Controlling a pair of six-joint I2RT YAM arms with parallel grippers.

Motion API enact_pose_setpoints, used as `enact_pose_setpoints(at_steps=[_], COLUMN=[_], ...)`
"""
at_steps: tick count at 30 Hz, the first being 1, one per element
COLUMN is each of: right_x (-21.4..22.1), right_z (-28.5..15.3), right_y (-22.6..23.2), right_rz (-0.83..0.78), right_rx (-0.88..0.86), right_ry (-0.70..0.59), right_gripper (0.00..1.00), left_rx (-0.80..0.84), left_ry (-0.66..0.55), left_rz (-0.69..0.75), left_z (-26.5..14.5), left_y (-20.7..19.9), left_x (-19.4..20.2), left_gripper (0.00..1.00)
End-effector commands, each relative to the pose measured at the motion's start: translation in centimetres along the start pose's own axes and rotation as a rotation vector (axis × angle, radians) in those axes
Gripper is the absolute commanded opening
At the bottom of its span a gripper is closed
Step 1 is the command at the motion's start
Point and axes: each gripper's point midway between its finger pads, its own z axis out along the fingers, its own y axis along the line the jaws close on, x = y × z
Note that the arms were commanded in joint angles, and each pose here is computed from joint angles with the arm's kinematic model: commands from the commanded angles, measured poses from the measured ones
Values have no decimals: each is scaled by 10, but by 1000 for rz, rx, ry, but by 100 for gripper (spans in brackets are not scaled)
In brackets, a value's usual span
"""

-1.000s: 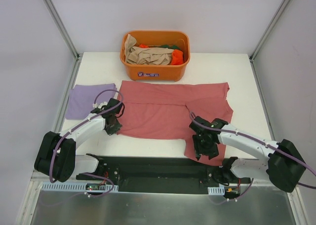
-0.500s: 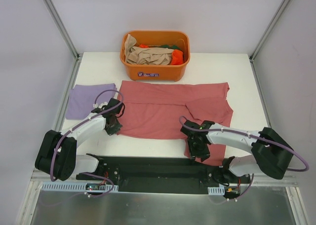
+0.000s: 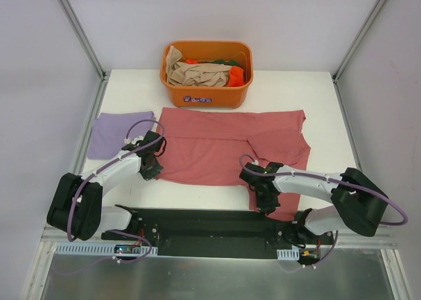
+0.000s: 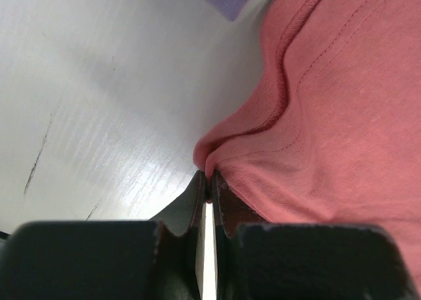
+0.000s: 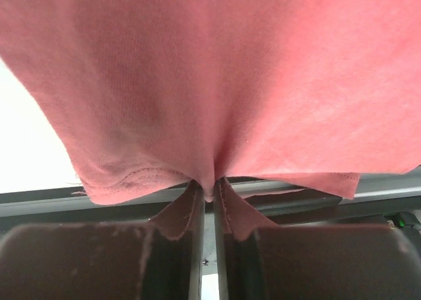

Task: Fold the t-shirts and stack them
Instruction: Grap the side of the flattened tshirt closest away from the robot with both arms, then fold the other side of the tshirt into a rectangle

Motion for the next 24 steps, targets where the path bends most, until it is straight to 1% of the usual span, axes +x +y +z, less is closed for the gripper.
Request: enact_pose_setpoints(at_steps=[1,2,5,6,10,13,18,24], right_x=[-49,-51,-53,-50,-36,-40,-77,-127], right_z=[-7,-11,-22,-24,-35,-44,-69,-95], right_y=[-2,0,3,2,-13,-24,-44,-54], right_rz=[82,80,44,27,-51,-86,-109,-132], right_rx=[21,1,-48,-53,4,57,162,189], right_ry=[-252,-267,-291,-280,-212,-212,-289,-351], right_gripper=[3,1,0,0,0,0,0,0], left_rx=[27,31,34,37,58,81,119,118], left_ry=[-8,-10,-14,-17,-19,-19,-47,-106], left_rz=[9,8,13,13,15,17,10,-10], left_z=[-5,-6,-7,-8,-11,-15,-25,-33], left_y=[-7,-7,-6,-7,-9,-13,-24,-36], left_x=[-6,-6,-7,-7,-8,-9,-20,-44], left_gripper=[0,0,0,0,0,0,0,0])
